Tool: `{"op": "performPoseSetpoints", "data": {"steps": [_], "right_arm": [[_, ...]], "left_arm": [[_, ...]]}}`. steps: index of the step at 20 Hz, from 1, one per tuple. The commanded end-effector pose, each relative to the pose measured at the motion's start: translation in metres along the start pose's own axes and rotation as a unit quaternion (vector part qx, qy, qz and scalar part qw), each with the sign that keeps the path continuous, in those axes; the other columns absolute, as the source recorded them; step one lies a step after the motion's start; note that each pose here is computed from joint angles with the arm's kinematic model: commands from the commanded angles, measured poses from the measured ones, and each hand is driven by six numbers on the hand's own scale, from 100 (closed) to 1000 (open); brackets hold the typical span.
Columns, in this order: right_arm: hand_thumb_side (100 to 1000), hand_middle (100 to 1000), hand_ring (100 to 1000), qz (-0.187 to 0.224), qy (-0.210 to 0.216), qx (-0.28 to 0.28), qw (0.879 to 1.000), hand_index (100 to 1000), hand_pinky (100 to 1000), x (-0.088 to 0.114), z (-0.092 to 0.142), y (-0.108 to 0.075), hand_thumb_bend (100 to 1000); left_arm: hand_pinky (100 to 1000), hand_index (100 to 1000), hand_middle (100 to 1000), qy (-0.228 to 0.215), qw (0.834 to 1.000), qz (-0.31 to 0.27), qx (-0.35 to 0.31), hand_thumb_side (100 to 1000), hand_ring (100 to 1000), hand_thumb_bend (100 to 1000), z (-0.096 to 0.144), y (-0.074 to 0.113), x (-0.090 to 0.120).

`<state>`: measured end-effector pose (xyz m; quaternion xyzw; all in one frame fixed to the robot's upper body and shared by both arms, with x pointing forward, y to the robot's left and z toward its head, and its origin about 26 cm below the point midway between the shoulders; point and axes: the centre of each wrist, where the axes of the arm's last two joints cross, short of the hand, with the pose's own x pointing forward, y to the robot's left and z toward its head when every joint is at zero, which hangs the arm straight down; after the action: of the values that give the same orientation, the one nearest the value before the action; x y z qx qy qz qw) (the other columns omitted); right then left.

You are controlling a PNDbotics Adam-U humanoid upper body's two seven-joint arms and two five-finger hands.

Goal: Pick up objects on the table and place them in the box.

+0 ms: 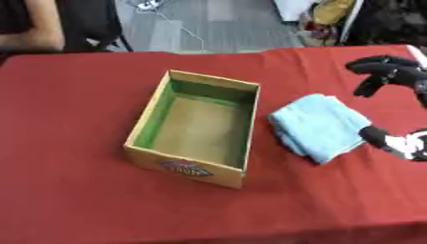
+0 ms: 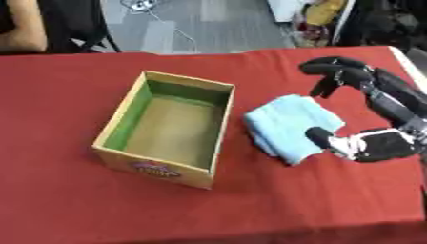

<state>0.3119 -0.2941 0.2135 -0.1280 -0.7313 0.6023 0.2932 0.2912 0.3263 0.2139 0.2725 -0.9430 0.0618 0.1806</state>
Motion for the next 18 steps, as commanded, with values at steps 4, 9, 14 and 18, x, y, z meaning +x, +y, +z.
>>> {"op": "performPoseSetpoints", "data": {"steps": [4,9,14,18], "right_arm": [[609,920,614,0.076,0.005,0.145,0.987,988,559,-0.047,-0.011,0.000,405],[570,923,600,0.084,0.017,0.178,0.980,987,544,-0.072,-0.021,0.013,255],[554,923,595,0.093,0.025,0.195,0.976,980,537,-0.084,-0.023,0.021,283],[549,915,591,0.099,0.025,0.205,0.973,975,532,-0.088,-0.024,0.025,386]], "left_arm": [[275,649,489,-0.017,1.000,0.003,-0.007,732,307,100,-0.009,0.001,0.006],[276,649,489,-0.018,1.000,0.007,-0.007,728,307,100,-0.009,0.000,0.006],[276,649,489,-0.018,1.000,0.008,-0.008,728,307,100,-0.009,-0.001,0.006],[276,649,490,-0.018,1.000,0.009,-0.008,729,307,100,-0.009,-0.001,0.006]]}}
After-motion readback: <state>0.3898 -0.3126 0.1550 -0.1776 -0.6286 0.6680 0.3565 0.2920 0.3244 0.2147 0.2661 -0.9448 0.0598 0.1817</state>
